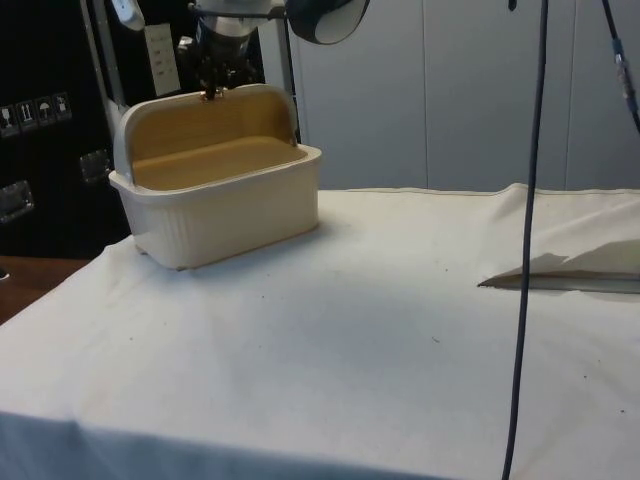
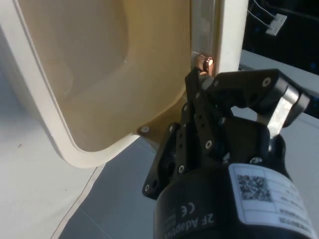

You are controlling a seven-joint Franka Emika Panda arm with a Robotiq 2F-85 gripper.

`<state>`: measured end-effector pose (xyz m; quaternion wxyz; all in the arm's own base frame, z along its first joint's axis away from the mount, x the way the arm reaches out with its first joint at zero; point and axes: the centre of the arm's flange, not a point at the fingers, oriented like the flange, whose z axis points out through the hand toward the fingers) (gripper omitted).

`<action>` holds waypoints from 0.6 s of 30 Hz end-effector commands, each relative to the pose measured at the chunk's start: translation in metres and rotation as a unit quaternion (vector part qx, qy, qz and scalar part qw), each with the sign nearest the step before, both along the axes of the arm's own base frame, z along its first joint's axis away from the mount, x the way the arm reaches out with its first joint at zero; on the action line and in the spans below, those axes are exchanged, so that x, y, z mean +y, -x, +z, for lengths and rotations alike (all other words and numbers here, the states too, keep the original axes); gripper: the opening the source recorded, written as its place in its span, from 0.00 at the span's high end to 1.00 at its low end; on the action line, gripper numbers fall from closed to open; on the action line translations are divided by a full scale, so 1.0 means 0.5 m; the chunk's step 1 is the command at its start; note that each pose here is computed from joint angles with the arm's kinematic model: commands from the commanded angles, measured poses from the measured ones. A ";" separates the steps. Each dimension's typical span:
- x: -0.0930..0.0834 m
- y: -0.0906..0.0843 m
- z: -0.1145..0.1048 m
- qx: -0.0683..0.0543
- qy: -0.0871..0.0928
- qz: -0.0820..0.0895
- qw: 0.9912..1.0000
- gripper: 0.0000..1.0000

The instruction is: Open the lid, then close it.

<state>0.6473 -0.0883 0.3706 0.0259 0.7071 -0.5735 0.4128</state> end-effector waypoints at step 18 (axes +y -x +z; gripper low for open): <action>-0.006 0.001 0.050 -0.001 0.013 0.014 1.000 1.00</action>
